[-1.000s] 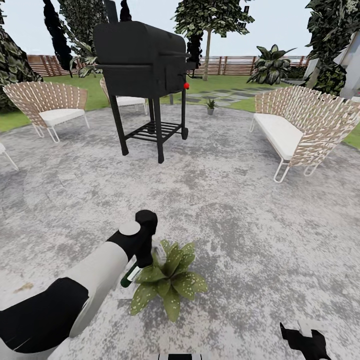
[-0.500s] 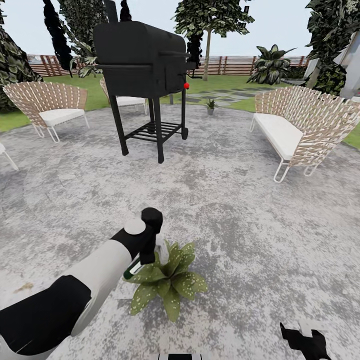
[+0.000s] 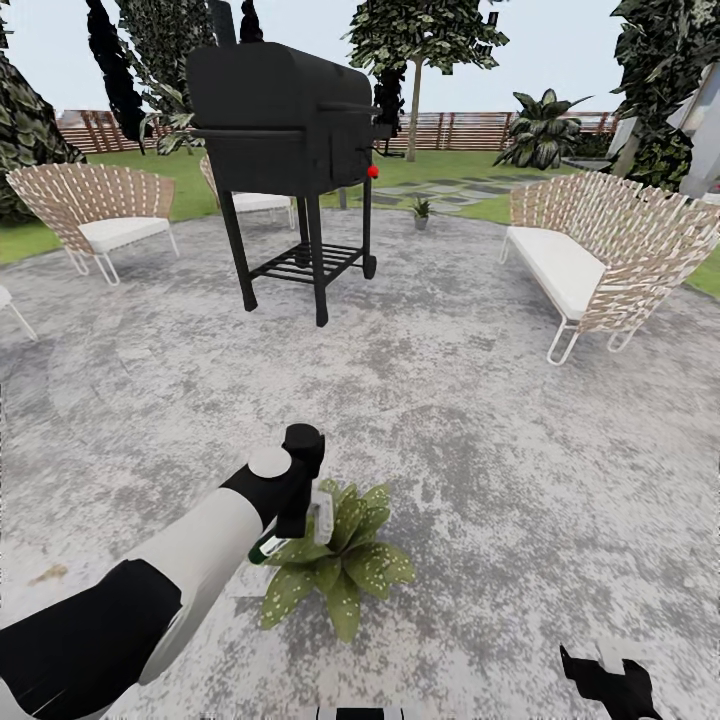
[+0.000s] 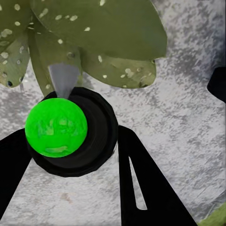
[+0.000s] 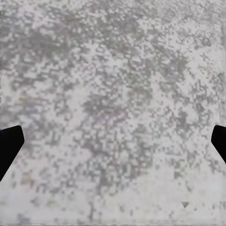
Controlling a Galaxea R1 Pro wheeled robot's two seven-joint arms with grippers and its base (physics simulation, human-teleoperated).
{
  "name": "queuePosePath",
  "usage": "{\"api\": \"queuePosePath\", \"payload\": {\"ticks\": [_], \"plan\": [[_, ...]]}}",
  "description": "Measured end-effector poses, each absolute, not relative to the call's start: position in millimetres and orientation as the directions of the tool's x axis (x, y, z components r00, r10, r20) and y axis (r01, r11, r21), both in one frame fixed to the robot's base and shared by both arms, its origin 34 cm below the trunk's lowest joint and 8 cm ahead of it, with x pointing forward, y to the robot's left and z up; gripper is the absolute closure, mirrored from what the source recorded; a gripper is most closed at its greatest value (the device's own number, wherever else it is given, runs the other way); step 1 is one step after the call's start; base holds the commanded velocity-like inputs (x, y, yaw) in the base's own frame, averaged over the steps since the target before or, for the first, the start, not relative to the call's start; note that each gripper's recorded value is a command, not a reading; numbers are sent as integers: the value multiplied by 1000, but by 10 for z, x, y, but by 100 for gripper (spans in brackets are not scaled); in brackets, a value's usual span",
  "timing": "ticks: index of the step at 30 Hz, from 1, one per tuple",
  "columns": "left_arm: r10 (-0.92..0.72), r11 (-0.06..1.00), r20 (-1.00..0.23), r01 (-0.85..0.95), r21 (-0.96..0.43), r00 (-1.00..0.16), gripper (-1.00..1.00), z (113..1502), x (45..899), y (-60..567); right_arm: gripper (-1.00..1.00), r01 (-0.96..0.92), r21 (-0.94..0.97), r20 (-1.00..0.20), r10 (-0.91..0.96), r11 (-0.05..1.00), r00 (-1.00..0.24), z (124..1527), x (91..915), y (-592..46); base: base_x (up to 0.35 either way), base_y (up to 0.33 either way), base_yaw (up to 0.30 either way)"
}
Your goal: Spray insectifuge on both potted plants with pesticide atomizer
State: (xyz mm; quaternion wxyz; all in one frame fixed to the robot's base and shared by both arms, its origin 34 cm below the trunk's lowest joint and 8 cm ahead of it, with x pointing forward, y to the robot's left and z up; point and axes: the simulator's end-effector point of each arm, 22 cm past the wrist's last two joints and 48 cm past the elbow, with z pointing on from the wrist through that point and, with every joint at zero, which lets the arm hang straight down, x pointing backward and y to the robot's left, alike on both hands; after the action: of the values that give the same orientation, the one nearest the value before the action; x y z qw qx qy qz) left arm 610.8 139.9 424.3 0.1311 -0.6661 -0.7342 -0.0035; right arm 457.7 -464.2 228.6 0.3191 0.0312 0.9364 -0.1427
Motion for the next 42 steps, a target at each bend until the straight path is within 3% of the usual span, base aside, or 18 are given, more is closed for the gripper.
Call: {"api": "queuePosePath", "payload": {"ticks": [22, 30, 35, 42], "plan": [[976, 122, 198, 979, -162, -89, 100, 4254, 6126, 1403, -100, 153, -246, -609, -30, 957, -792, 2290, 4584, -4638, -245, -105, 32], [975, 154, 188, 974, -164, -123, 100, 4257, 6132, 1439, -100, 153, -246, -611, -30, 957, -791, 2295, 4591, -4637, -310, 0, 231], [949, 311, 38, 902, -298, -314, 100, 4074, 5873, 1401, -100, 152, -245, -612, -31, 957, -791, 2299, 4594, -4635, -337, 0, 106], [837, 387, -297, 880, -275, -461, 100, 3751, 6031, 1155, -100, 151, -243, -612, -30, 958, -790, 2296, 4597, -4615, -222, 0, 2]]}}
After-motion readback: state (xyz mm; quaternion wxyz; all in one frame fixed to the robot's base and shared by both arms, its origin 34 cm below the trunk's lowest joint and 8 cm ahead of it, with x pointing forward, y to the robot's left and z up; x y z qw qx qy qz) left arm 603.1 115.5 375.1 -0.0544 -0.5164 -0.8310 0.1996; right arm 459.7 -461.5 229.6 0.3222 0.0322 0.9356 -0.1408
